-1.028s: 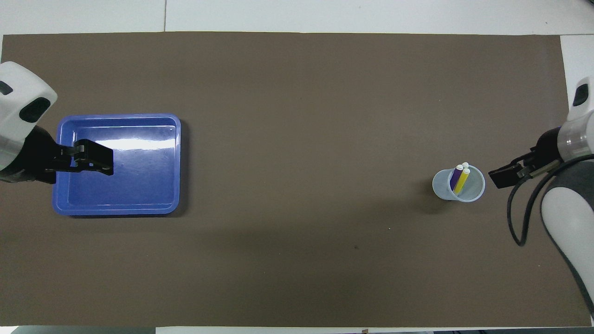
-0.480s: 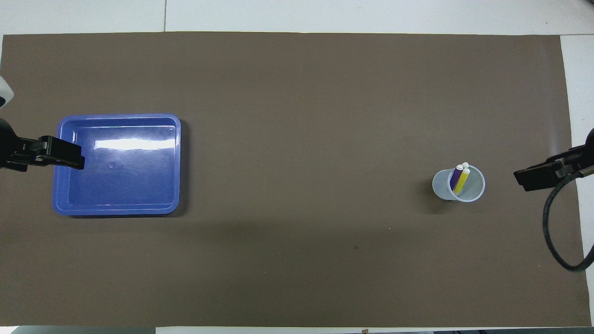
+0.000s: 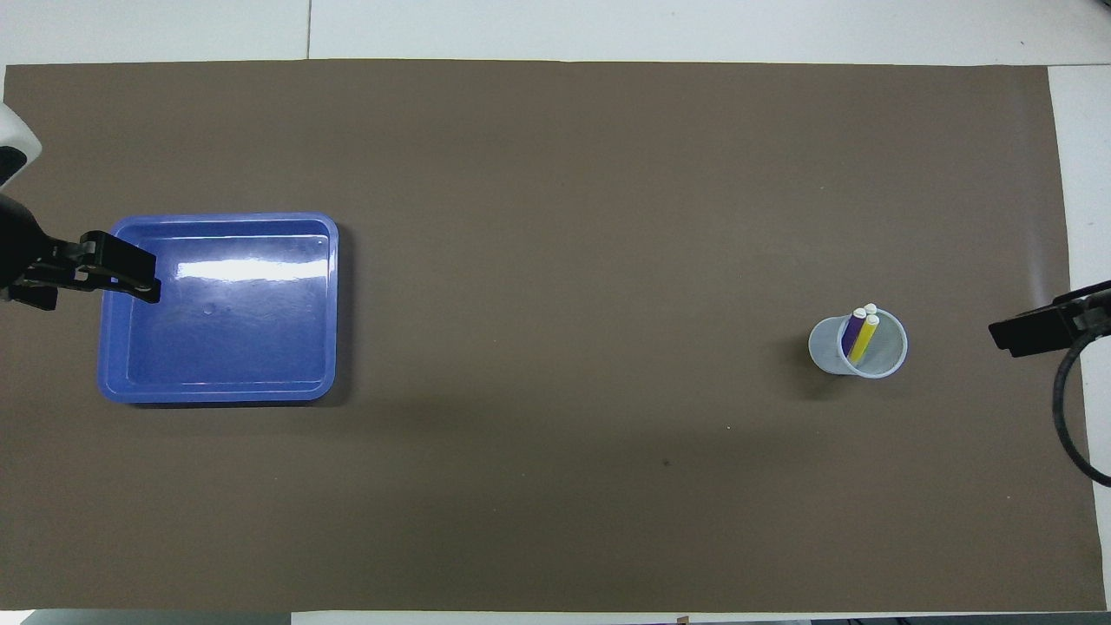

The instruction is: Transfer and insert pens with both arms

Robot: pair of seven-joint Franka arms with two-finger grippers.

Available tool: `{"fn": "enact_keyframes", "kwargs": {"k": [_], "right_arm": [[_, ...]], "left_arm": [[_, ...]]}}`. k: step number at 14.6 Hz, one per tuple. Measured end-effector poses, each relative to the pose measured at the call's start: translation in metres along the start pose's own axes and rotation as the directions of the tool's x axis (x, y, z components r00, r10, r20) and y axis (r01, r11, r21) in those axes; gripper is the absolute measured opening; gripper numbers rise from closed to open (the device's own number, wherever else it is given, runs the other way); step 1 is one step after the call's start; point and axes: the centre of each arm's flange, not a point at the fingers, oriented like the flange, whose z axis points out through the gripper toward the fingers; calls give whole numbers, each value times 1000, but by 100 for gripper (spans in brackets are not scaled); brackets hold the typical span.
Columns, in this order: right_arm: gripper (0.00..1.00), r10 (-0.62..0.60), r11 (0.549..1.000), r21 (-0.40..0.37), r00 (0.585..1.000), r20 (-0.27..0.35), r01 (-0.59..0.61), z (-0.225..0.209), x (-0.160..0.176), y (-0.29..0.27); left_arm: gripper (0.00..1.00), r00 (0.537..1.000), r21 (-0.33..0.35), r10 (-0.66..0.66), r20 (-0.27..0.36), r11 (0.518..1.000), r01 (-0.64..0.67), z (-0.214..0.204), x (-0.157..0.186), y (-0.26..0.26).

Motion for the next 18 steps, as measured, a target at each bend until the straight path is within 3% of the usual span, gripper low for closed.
{"fn": "enact_keyframes", "kwargs": {"k": [10, 18], "right_arm": [[100, 131, 991, 25, 991, -9, -131, -6, 0, -2], [100, 184, 983, 16, 983, 24, -185, -1, 15, 1]], "left_arm": [[100, 999, -9, -51, -14, 999, 51, -3, -4, -26], [100, 1000, -4, 2, -29, 1000, -2, 8, -11, 2]]}}
